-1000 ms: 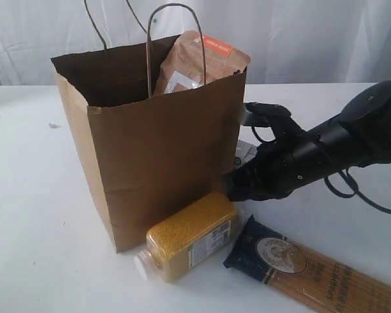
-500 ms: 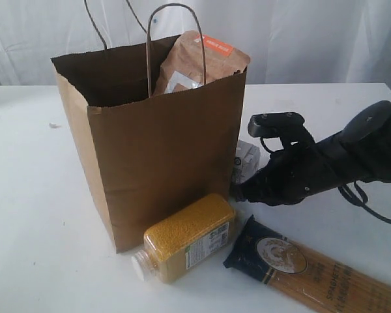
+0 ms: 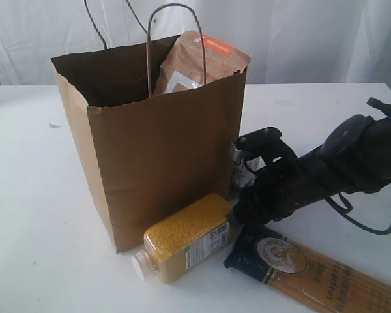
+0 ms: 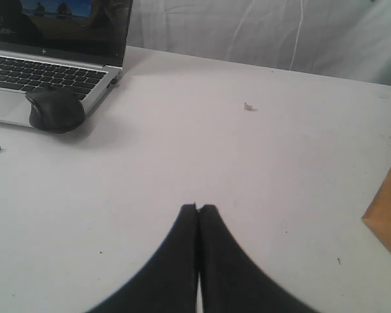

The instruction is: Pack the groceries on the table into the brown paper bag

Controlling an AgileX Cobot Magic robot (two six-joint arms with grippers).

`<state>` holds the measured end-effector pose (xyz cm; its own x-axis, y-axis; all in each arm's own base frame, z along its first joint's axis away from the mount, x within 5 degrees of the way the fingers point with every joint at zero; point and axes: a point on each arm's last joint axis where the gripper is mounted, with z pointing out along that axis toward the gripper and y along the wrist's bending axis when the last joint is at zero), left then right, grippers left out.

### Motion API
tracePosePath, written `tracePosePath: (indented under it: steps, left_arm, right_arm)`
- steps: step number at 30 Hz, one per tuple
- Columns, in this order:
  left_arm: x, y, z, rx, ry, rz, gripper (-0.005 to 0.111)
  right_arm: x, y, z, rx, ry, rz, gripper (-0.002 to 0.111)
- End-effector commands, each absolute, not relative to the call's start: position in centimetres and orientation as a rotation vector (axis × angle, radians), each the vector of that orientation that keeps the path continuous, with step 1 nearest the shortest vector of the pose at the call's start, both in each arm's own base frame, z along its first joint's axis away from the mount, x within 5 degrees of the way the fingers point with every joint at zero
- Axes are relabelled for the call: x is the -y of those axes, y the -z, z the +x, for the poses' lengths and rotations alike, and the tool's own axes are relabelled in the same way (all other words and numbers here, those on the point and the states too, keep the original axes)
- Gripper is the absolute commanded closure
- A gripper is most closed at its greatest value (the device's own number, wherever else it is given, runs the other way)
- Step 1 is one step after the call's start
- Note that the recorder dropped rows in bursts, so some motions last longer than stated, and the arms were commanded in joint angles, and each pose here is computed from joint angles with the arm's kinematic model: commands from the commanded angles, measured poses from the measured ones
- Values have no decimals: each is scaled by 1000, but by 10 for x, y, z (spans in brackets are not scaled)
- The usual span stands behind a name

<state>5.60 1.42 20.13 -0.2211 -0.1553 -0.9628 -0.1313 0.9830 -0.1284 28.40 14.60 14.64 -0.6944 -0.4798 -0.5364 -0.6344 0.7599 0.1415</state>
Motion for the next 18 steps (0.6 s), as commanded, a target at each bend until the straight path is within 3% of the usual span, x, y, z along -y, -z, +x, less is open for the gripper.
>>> tracePosePath:
  steps: [1, 9, 14, 18]
  left_arm:
    - [-15, -202, 55, -1789, 12, -205, 107]
    - [-15, -202, 55, -1789, 12, -205, 107]
    - [-15, -202, 55, -1789, 12, -205, 107]
    - [-15, -202, 55, -1789, 12, -205, 107]
  right_arm:
    - [-146, -142, 285, -2475, -419, -860, 77]
    - [-153, -132, 287, -2467, -475, -1023, 76]
    - [-158, -133, 295, -2447, -495, -1052, 68]
    - [-158, -133, 295, -2448, -495, -1052, 77]
